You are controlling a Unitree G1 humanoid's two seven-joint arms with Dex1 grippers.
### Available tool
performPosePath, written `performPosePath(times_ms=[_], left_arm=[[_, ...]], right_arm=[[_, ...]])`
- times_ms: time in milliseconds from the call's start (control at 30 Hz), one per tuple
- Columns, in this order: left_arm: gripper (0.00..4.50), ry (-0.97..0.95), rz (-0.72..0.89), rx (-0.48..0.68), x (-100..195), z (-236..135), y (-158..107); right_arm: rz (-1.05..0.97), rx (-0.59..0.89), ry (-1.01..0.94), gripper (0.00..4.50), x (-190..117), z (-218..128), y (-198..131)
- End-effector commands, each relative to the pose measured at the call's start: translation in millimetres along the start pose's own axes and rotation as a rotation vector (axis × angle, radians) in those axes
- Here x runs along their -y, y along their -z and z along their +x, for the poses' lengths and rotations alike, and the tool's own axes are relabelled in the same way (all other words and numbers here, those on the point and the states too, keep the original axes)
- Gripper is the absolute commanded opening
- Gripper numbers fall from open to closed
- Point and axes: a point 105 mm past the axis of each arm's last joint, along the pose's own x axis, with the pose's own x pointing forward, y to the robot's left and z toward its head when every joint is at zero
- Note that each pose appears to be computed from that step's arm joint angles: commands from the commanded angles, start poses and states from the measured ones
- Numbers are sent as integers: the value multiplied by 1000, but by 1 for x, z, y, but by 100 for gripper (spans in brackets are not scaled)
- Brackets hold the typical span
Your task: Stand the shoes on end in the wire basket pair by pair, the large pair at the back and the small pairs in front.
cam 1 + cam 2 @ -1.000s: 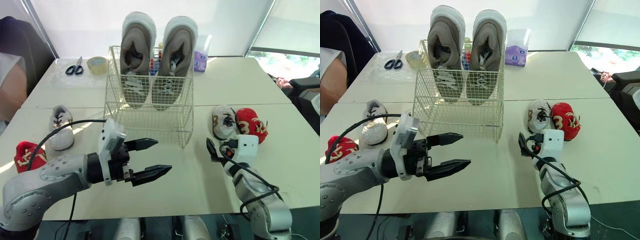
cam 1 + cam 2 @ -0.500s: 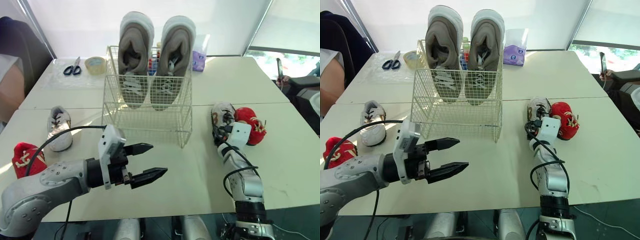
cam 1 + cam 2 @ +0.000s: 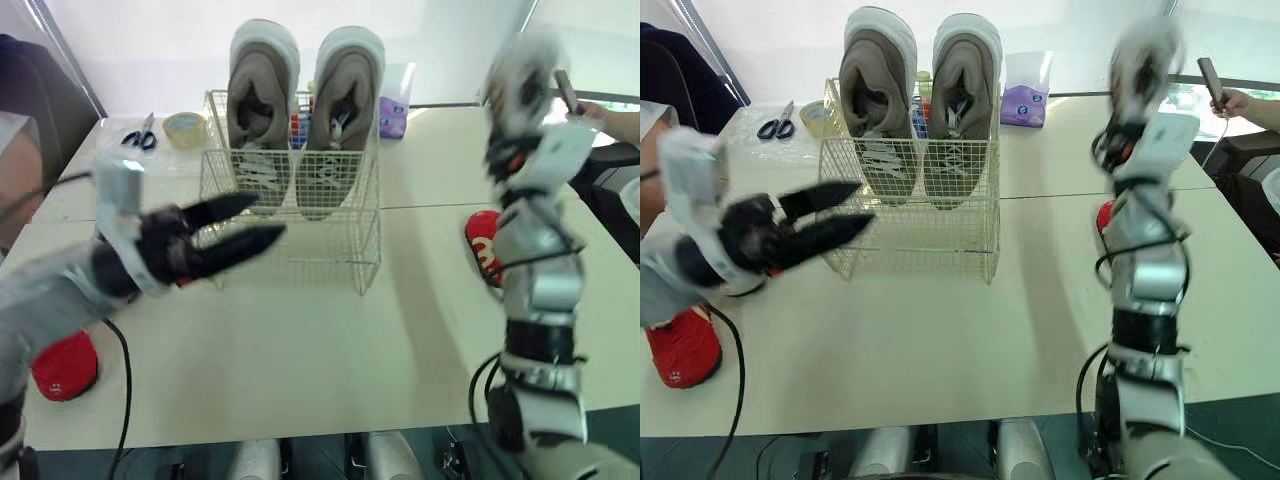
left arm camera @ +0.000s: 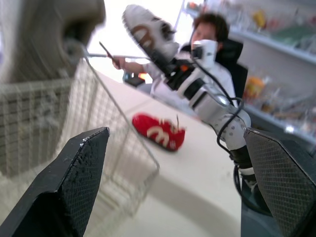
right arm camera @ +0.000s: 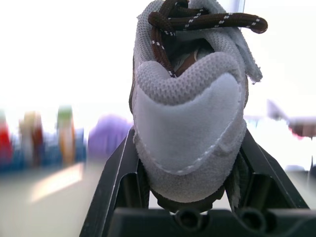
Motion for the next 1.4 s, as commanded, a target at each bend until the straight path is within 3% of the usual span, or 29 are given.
performPosePath(times_ms=[33, 233, 367, 500, 767, 933, 1067, 1100, 1133, 1333, 1367, 1400], left_arm=[[450, -79, 84, 102, -25, -9, -46], [450, -56, 37, 290, -42, -16, -112], [450, 32, 18, 270, -38, -8, -119], [450, 145, -9, 225, -26, 6, -114], [450, 278, -25, 195, -4, 22, -113], [450, 306, -37, 151, 1, 39, -98], [450, 307, -24, 51, 0, 47, -75], [395, 313, -33, 48, -1, 46, -74], [372, 321, -43, 52, -1, 44, -75], [70, 321, -68, 68, -6, 37, -78], [38, 313, -69, 67, -7, 36, -77], [38, 311, -70, 65, -8, 36, -75]], right_arm=[[-160, 263, -283, 154, -28, 14, -70], [-243, 441, -761, 154, -55, 6, -146], [-259, 503, -980, 154, -75, -8, -170], [-248, 509, -1192, 154, -104, -30, -160], [-239, 486, -1306, 154, -124, -47, -139], [-413, 515, -1386, 154, -135, -60, -119], [-487, 523, -1420, 154, -139, -64, -106], [-489, 524, -1418, 154, -138, -62, -106], [-488, 529, -1411, 154, -137, -61, -108], [-493, 528, -1404, 154, -133, -58, -111], [-494, 526, -1401, 154, -133, -58, -110], [-489, 524, -1395, 154, -132, -57, -111]])
